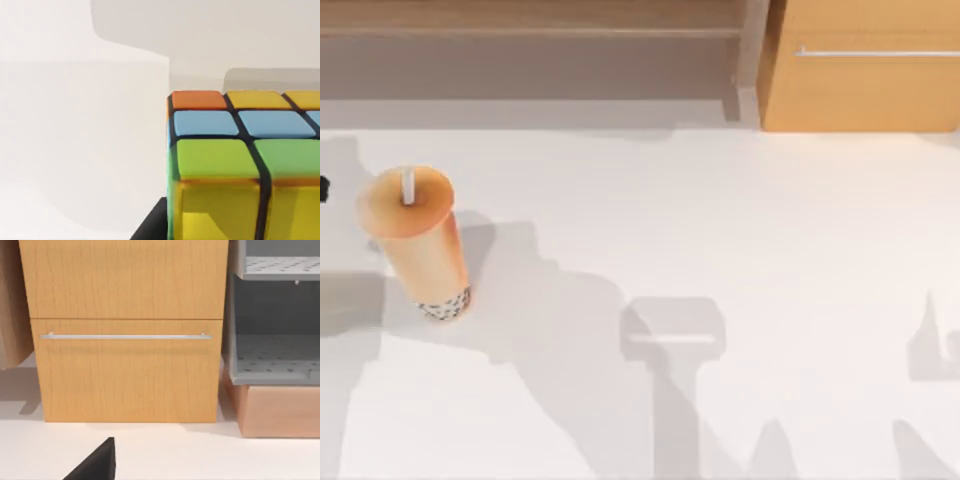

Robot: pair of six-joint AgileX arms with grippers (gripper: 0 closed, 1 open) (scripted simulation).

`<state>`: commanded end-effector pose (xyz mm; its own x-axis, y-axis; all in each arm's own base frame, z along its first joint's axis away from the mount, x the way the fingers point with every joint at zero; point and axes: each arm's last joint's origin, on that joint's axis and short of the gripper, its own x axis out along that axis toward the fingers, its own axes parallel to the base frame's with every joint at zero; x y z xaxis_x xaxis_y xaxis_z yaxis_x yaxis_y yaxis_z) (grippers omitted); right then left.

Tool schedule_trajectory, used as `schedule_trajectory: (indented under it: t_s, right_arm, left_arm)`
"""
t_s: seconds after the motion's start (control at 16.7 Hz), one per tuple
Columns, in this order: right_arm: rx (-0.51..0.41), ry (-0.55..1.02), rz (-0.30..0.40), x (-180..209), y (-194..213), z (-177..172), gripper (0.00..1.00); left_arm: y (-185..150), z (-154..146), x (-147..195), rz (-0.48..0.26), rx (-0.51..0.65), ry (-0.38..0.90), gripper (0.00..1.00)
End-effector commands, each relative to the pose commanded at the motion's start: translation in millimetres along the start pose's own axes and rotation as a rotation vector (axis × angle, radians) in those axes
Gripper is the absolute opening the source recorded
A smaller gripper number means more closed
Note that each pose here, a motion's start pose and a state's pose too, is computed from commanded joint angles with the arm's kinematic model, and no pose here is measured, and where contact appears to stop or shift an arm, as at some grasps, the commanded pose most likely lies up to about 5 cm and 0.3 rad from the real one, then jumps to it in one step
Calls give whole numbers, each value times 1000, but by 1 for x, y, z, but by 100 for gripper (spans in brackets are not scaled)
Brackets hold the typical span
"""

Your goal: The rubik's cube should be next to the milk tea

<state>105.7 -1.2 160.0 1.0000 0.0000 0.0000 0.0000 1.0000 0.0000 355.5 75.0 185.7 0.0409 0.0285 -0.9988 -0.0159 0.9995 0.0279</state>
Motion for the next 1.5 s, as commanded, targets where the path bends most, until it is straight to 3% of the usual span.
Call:
schedule_trajectory:
  t_s: [0.36,0.6,1.08,1.5]
  right_arm:
    - [0,0,0,0,0,0,100]
    - [0,0,0,0,0,0,100]
    - [0,0,0,0,0,0,100]
    - [0,0,0,0,0,0,100]
  left_arm:
    - [12,9,-7,60,-102,-127,0]
    - [11,10,-9,71,-109,-158,0]
    - [-2,2,3,-4,14,-46,0]
    - [-5,-4,22,-25,36,39,0]
